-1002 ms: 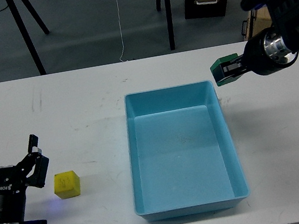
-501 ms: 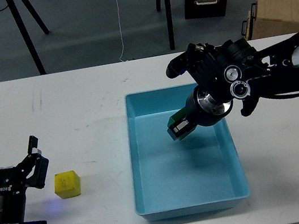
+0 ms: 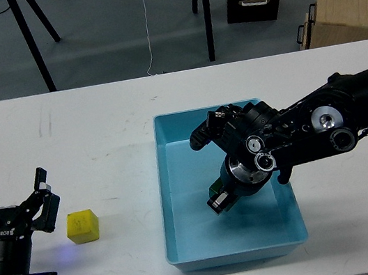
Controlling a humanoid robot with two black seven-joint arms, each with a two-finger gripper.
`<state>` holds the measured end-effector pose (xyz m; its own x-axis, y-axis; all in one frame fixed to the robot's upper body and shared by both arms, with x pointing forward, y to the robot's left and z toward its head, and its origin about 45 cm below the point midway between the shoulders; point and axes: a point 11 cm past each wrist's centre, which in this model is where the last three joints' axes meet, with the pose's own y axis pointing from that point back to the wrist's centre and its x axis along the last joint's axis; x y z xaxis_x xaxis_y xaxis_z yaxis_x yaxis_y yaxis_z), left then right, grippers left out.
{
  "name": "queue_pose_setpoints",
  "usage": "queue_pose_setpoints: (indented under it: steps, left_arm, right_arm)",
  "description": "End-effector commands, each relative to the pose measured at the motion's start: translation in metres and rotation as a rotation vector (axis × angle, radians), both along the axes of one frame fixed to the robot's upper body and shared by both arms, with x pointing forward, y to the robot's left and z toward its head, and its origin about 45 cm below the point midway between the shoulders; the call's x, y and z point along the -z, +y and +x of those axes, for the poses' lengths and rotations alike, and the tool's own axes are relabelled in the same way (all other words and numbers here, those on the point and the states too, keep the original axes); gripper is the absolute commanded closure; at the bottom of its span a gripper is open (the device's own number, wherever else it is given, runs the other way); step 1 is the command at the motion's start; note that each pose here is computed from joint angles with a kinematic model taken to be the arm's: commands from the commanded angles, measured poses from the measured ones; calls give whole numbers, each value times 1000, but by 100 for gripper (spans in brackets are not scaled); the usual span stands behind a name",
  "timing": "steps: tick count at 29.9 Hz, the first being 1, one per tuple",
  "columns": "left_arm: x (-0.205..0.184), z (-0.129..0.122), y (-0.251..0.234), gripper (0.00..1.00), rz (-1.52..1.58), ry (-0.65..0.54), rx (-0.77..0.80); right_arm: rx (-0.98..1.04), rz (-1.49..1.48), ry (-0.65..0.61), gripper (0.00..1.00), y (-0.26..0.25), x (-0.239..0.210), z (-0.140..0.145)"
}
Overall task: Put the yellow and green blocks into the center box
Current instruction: 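Lift the green cube and carry it over the blue bin, then lower the green cube into the bin and open the right gripper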
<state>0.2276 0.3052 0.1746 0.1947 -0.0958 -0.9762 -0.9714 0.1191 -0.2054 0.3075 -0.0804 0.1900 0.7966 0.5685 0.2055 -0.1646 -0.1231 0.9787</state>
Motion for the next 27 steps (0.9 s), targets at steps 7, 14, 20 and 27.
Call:
queue_pose_setpoints:
  steps: [7, 14, 20, 27]
  left_arm:
    - [0, 0, 0, 0, 0, 0, 0]
    - [-1, 0, 0, 0, -1, -3, 1]
    - [0, 0, 0, 0, -1, -1, 0]
    - [0, 0, 0, 0, -1, 0, 0]
  right_arm:
    - [-15, -3, 6, 44, 4, 2, -4]
    - [-17, -2, 7, 11, 5, 2, -4]
    - [-17, -2, 6, 7, 5, 1, -4]
    - [14, 45, -45, 6, 9, -22, 14]
